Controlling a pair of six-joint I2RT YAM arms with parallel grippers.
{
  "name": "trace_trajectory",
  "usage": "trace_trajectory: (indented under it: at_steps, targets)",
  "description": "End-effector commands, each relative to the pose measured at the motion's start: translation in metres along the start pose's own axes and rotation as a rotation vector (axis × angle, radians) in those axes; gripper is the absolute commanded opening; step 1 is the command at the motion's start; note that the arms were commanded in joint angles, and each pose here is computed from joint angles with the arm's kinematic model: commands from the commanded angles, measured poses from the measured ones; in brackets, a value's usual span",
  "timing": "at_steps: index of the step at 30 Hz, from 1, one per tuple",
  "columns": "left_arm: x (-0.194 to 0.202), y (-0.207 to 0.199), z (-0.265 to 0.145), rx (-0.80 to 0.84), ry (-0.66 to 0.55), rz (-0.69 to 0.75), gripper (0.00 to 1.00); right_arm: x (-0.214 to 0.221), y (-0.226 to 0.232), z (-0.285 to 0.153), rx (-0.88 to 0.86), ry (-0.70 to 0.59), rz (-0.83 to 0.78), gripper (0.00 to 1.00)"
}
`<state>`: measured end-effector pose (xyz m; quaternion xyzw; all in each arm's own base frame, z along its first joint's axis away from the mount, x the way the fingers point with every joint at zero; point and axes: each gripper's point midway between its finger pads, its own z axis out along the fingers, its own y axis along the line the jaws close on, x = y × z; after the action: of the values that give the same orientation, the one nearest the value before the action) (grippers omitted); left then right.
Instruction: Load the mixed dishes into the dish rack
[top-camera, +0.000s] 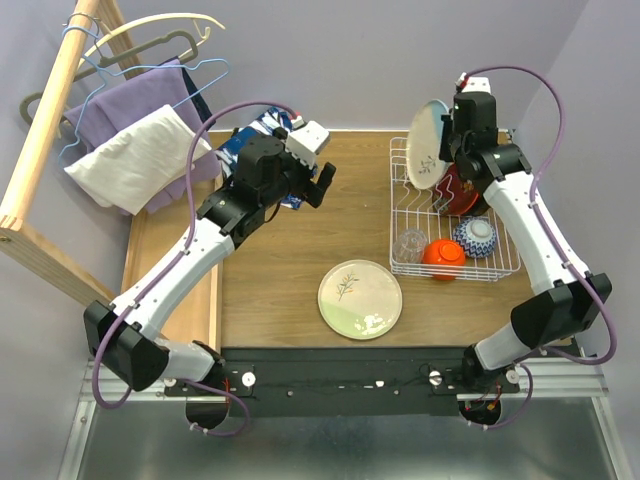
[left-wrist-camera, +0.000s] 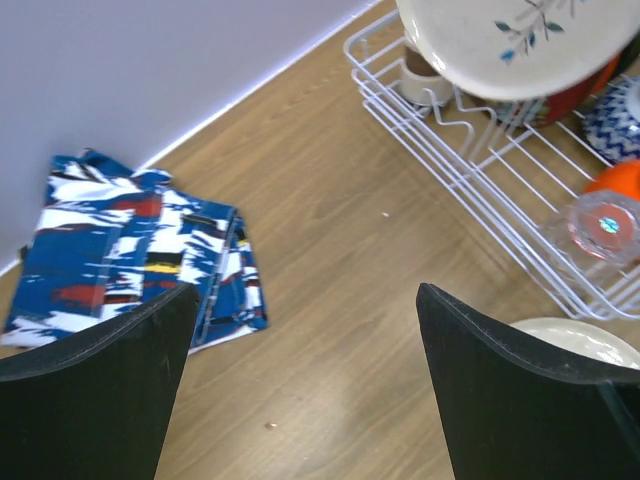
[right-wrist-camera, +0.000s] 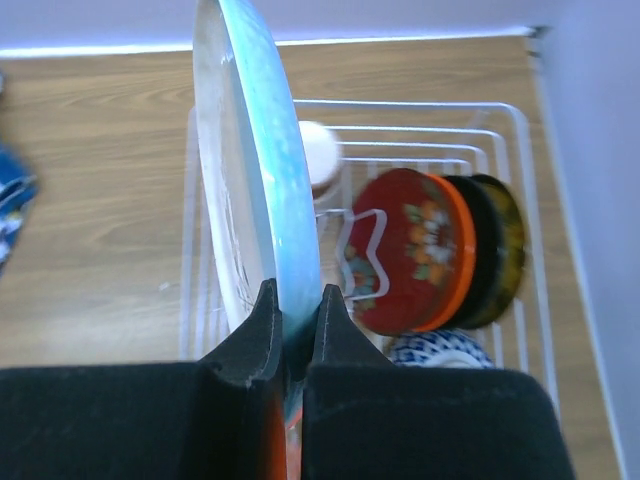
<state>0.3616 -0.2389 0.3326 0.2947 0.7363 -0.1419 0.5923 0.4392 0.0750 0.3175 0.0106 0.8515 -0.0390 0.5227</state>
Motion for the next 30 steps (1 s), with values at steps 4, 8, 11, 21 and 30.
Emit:
trace_trajectory:
  at_steps: [4,8,11,21,30]
  targets:
    - [-0.016,-0.024,-0.011,0.105,-0.067,-0.032,0.99,-0.042,-0.057,-0.021,0.307,-0.193,0.123,0.01]
    - [-0.013,-0.025,-0.01,0.109,-0.061,-0.037,0.99,-0.042,-0.073,-0.021,0.379,-0.2,0.106,0.0]
    - [-0.011,-0.027,-0.01,0.119,-0.056,-0.042,0.99,-0.04,-0.076,-0.019,0.391,-0.196,0.103,0.01]
    - [-0.008,-0.028,-0.006,0.127,-0.047,-0.046,0.99,-0.02,-0.084,-0.004,0.42,-0.139,0.047,0.01]
    - [-0.002,-0.029,-0.003,0.13,-0.029,-0.039,0.99,-0.001,-0.086,0.014,0.414,-0.083,0.03,0.0]
